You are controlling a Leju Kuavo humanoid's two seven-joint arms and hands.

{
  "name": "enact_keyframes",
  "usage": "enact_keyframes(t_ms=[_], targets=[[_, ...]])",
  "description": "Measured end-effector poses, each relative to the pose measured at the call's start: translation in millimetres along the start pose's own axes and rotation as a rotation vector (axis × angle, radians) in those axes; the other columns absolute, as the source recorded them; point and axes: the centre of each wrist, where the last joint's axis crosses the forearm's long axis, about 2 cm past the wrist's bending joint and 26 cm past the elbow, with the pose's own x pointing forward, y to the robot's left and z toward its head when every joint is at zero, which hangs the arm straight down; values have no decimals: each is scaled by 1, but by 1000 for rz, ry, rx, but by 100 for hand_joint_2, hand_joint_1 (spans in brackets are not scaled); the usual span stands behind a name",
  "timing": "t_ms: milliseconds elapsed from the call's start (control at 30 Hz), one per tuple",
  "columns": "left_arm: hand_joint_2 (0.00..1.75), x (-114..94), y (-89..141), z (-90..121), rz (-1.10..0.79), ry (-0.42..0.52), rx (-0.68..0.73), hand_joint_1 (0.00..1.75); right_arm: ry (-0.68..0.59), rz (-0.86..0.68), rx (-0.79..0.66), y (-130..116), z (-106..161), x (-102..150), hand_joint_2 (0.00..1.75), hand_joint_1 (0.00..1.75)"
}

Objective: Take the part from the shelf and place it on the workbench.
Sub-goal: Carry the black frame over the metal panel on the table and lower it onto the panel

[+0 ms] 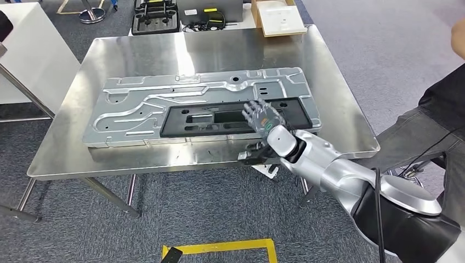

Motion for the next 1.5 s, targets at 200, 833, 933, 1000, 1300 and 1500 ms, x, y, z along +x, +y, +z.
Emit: enact_keyframes(t_ms=[200,833,933,1000,1300,1500], targets=[[0,0,-1,0,-1,-2,-3,0,77,16,7,-1,-4,-24,0,0],[0,-3,-4,1,19,4,-31,0,289,-318,-613,-56,21,-54,0,0],[0,-4,-5,2,22,6,-33,0,264,-384,-690,-69,31,-38,0,0],[0,-4,-5,2,24,5,-32,0,255,-419,-750,-80,35,-33,0,0],[0,-3,-6,2,32,1,-27,0,187,-595,-911,-113,56,0,0,0],[0,-5,-7,3,40,8,-29,0,133,-818,-977,-117,71,27,0,0]])
